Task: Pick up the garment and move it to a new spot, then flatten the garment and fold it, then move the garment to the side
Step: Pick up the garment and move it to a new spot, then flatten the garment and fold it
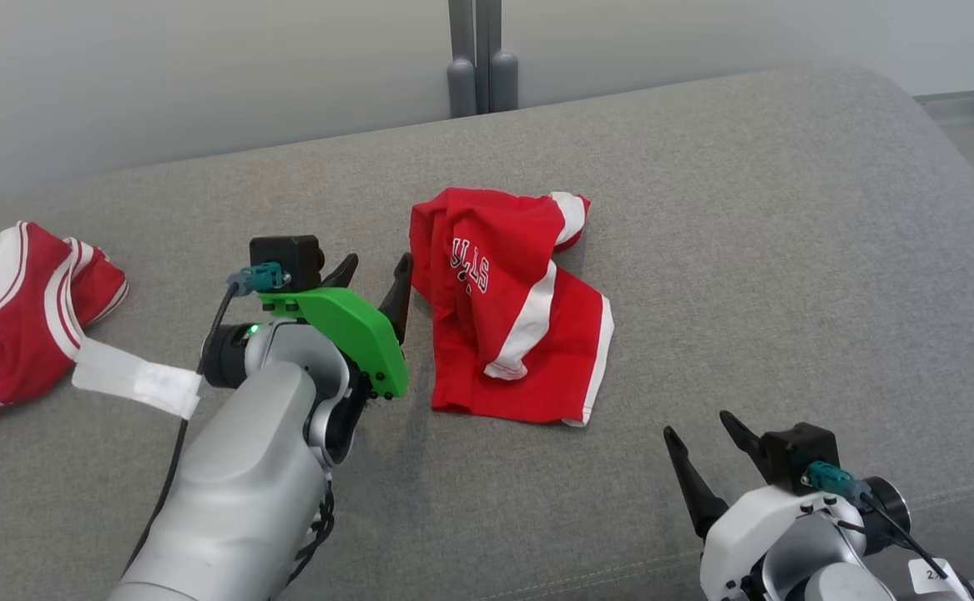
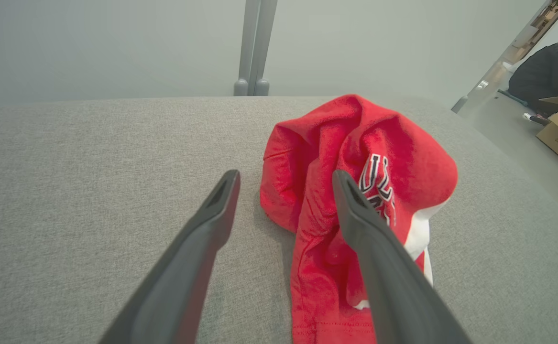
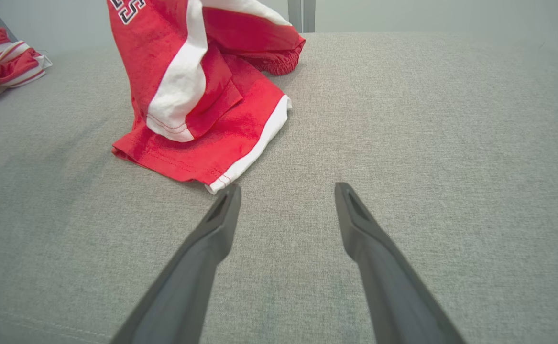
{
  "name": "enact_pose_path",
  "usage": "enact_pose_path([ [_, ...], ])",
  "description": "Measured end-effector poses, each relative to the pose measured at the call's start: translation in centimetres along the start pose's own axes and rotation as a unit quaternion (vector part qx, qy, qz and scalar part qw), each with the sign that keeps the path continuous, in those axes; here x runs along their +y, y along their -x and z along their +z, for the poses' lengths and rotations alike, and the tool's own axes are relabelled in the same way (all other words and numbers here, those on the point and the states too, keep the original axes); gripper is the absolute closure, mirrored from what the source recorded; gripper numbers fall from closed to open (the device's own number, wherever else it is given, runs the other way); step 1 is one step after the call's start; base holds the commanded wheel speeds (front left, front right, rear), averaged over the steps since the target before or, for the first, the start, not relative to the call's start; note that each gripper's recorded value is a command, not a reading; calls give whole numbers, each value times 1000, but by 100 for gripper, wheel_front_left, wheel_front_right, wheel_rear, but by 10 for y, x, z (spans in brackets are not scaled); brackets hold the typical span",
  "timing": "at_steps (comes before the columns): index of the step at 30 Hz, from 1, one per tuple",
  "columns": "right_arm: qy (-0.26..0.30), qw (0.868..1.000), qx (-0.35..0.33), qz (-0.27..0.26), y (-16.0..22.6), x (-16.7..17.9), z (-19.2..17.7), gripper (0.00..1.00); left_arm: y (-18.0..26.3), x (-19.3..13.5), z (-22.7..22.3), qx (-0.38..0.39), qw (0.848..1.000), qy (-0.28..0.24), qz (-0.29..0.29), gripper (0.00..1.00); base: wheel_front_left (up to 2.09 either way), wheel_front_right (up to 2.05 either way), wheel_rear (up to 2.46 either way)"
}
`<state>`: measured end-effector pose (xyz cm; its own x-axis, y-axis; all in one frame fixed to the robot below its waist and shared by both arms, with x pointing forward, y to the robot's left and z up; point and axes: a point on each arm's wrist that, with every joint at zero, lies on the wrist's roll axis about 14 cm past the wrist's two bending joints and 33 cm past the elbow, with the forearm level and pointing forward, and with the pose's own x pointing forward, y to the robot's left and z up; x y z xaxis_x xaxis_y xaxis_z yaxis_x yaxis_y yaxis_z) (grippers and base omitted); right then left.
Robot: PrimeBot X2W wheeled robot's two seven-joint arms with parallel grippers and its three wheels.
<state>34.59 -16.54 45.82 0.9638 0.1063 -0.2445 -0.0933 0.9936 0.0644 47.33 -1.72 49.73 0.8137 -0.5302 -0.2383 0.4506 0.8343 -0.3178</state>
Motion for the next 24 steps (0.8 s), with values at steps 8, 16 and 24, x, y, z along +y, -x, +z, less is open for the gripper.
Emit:
enact_pose_path([
  [8,-4,1000,-6,-9,13,-4,0,0,23,-14,-5,-38,999,-38,-2,0,0,0,0],
  [16,4,1000,-4,-24,19,-13,2,0,28,-34,-34,-13,999,-48,-18,0,0,0,0],
  [24,5,999,8,-41,20,-23,-1,0,16,-46,-68,40,997,-47,-35,0,0,0,0],
])
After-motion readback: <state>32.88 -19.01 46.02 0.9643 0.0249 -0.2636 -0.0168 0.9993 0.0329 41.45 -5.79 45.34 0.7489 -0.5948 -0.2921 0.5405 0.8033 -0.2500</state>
